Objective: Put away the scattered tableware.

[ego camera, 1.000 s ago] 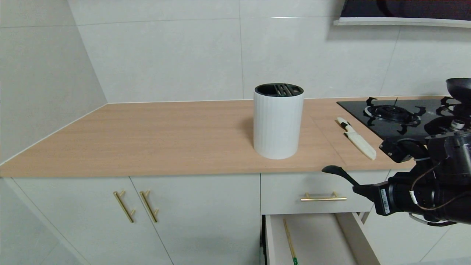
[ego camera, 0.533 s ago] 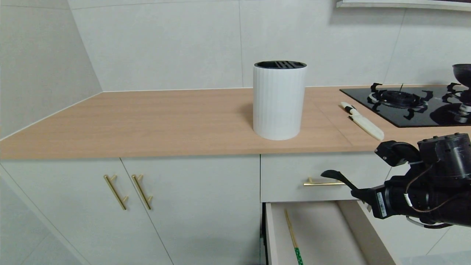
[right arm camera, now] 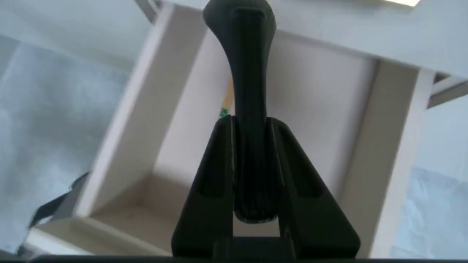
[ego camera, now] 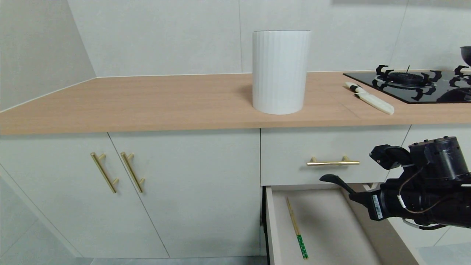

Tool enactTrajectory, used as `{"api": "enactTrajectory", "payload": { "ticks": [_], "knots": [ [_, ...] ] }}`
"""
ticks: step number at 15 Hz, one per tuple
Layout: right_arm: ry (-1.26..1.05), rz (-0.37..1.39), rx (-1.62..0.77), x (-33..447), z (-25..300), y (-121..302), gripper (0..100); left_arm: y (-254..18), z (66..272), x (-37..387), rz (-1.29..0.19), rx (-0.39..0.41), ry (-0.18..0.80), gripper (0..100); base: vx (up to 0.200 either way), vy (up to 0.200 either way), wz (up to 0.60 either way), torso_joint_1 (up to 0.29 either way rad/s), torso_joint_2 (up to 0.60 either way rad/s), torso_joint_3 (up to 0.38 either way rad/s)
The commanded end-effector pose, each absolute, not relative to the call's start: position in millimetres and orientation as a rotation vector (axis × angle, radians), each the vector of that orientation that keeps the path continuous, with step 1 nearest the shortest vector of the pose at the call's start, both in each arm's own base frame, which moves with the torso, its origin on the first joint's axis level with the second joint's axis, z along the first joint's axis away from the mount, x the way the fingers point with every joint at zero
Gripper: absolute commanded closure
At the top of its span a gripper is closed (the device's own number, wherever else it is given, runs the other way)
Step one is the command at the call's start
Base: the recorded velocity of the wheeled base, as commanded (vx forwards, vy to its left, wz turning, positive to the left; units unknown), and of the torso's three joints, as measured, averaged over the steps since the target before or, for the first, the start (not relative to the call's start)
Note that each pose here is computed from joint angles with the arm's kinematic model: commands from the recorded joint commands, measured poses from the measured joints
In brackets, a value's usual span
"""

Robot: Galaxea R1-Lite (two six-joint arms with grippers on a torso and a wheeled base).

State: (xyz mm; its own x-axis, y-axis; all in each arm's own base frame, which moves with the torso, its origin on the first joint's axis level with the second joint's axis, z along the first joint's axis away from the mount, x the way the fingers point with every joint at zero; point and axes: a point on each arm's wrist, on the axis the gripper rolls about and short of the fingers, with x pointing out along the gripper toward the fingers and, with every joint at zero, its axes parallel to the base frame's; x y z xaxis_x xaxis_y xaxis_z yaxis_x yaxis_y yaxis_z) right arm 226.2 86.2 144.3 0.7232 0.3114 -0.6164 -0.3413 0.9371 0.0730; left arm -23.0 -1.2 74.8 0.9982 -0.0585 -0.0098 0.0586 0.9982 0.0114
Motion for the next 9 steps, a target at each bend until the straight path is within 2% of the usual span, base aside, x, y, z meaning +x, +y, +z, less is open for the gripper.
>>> {"api": "enactTrajectory", "payload": {
  "ticks": [1,3,6,9],
  "knots": [
    [0.694,0.358,-0.051,230,139,87,100,-1,75,-23,-0.058,0.012,0.010,0,0.000,0.000,0.00,-0.119,0.45,0.330],
    [0.684,0.354,-0.051,232,136,88,100,-1,75,-23,-0.058,0.012,0.010,0,0.000,0.000,0.00,-0.076,0.28,0.200],
    [0.688,0.348,-0.054,234,134,89,100,-1,75,-23,-0.058,0.012,0.009,0,0.000,0.000,0.00,-0.017,0.08,0.043],
    [0.742,0.316,-0.071,247,114,93,100,-1,75,-23,-0.058,0.012,0.010,0,0.000,0.000,0.00,0.000,0.00,0.000]
  ]
}}
